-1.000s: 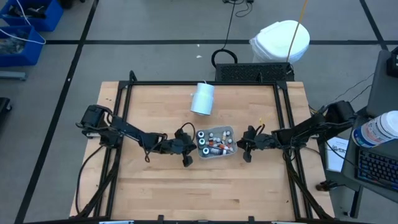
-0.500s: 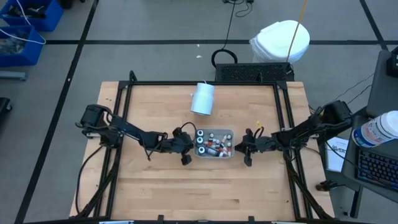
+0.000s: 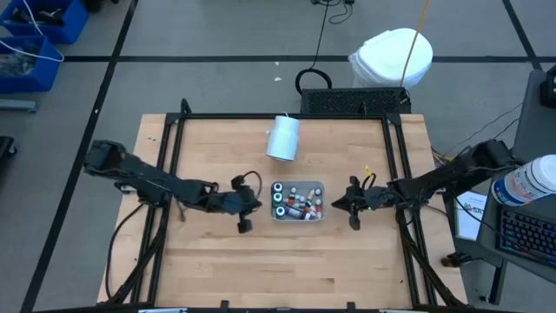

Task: Pick & Place food coloring
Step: Return to Home Position

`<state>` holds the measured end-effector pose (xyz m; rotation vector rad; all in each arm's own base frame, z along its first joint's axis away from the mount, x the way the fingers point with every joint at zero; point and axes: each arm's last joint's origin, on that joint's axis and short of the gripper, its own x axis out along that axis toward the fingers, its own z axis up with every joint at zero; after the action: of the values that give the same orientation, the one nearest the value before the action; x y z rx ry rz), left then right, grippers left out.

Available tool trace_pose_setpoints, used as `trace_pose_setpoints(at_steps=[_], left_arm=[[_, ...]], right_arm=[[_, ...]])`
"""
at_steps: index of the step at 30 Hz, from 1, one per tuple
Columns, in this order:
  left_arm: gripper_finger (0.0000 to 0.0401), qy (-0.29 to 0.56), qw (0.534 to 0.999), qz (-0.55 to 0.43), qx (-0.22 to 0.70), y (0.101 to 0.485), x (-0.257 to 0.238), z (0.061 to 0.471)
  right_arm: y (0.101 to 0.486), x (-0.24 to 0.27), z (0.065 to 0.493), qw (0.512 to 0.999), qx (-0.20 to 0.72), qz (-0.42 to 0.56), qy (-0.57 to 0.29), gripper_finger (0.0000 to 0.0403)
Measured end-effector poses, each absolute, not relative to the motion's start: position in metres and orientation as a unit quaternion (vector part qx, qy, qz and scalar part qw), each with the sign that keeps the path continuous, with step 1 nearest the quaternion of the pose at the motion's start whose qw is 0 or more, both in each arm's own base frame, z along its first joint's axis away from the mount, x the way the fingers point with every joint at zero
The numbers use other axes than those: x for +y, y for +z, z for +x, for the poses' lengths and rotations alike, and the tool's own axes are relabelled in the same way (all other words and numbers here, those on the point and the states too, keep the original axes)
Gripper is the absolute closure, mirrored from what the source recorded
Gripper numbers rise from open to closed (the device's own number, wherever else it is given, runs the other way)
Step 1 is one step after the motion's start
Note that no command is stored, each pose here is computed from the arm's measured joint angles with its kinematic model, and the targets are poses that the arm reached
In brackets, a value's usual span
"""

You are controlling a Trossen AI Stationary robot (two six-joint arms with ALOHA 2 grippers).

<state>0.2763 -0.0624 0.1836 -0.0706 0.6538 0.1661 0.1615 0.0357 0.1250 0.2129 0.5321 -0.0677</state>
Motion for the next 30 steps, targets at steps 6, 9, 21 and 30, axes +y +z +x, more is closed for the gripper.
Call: trace_pose_setpoints(at_steps=[6, 9, 21, 30], left_arm=[[0.0396, 0.053, 0.957, 0.024, 0.283, 0.233, -0.063, 0.239], [0.0397, 0.044, 0.962, 0.041, 0.268, 0.256, -0.057, 0.213], [0.0399, 0.04, 0.98, 0.049, 0.188, 0.268, -0.044, 0.125], [0.0399, -0.058, 0.99, 0.127, 0.025, 0.208, -0.04, 0.121]], right_arm=[[0.148, 0.032, 0.145, 0.973, 0.218, 0.075, -0.004, 0.0403], [0.164, 0.03, 0.136, 0.985, 0.162, 0.052, 0.038, 0.0403], [0.183, 0.016, 0.091, 0.996, 0.07, 0.021, 0.041, 0.0403], [0.187, 0.009, 0.088, 0.999, 0.039, -0.002, 0.001, 0.0403]])
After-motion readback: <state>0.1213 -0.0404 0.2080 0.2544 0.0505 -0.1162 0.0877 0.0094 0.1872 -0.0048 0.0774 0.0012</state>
